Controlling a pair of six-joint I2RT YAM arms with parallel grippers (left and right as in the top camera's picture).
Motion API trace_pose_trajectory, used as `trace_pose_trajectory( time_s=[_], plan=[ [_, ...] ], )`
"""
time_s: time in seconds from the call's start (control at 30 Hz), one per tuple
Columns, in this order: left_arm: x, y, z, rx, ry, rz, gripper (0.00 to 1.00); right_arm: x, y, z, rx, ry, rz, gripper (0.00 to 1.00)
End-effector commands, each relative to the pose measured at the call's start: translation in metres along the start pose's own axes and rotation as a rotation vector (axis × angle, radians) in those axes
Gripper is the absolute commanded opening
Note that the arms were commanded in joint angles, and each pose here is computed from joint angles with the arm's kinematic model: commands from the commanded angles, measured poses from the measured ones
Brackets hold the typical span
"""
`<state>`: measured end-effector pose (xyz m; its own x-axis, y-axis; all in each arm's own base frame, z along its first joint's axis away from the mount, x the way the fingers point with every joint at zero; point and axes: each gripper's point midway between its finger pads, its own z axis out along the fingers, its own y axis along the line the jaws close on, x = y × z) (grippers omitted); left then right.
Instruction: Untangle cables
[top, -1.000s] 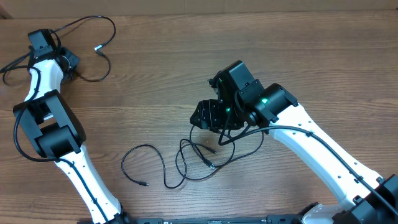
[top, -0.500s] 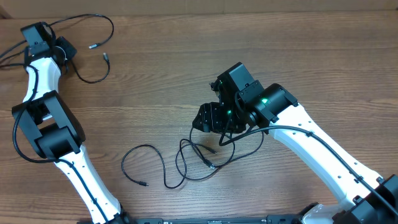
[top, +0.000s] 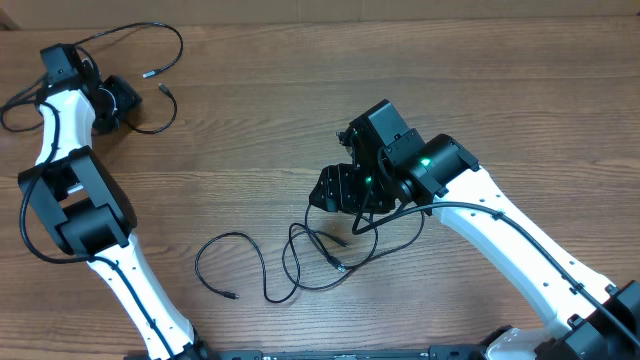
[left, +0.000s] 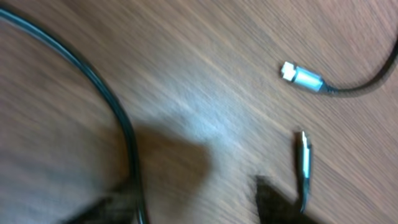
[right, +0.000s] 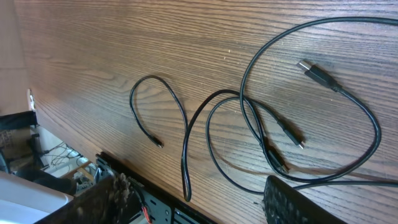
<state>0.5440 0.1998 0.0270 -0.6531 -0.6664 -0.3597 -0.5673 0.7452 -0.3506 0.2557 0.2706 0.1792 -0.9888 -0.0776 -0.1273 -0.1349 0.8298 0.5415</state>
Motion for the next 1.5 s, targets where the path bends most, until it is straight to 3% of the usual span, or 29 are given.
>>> trace_pose_trajectory(
  time_s=[0.0,0.1,0.13,0.37,0.67,0.9,1.3,1.47],
  plan=[
    [-0.023,-0.037,-0.057,0.107,-0.058,0.036,0.29,0.001,0.004,-0.001,-0.011,-0.001,-0.007,0.69],
    [-0.011,-0.035,-0.067,0.092,-0.007,0.021,0.15,0.0,0.003,-0.001,-0.005,-0.006,-0.015,0.69],
    [-0.004,-0.031,-0.067,0.071,0.017,0.014,0.04,0.0,0.002,-0.001,-0.003,-0.008,-0.015,0.69],
    [0.037,0.013,-0.056,-0.149,0.159,-0.089,0.04,-0.002,0.002,-0.001,0.002,-0.015,-0.017,0.69],
    [0.071,0.016,-0.028,-0.167,0.223,-0.086,0.04,-0.002,0.002,-0.001,0.001,-0.015,-0.017,0.69],
    [0.085,0.003,-0.01,-0.156,0.217,-0.043,0.04,-0.002,0.002,-0.001,0.002,-0.014,-0.016,0.69],
    [0.098,0.034,-0.005,-0.352,0.166,-0.257,0.04,-0.002,0.002,-0.001,0.002,-0.015,-0.016,0.69],
    [0.095,0.036,0.013,-0.339,0.141,-0.267,0.04,-0.002,0.002,-0.001,0.002,-0.015,-0.016,0.69]
  ],
)
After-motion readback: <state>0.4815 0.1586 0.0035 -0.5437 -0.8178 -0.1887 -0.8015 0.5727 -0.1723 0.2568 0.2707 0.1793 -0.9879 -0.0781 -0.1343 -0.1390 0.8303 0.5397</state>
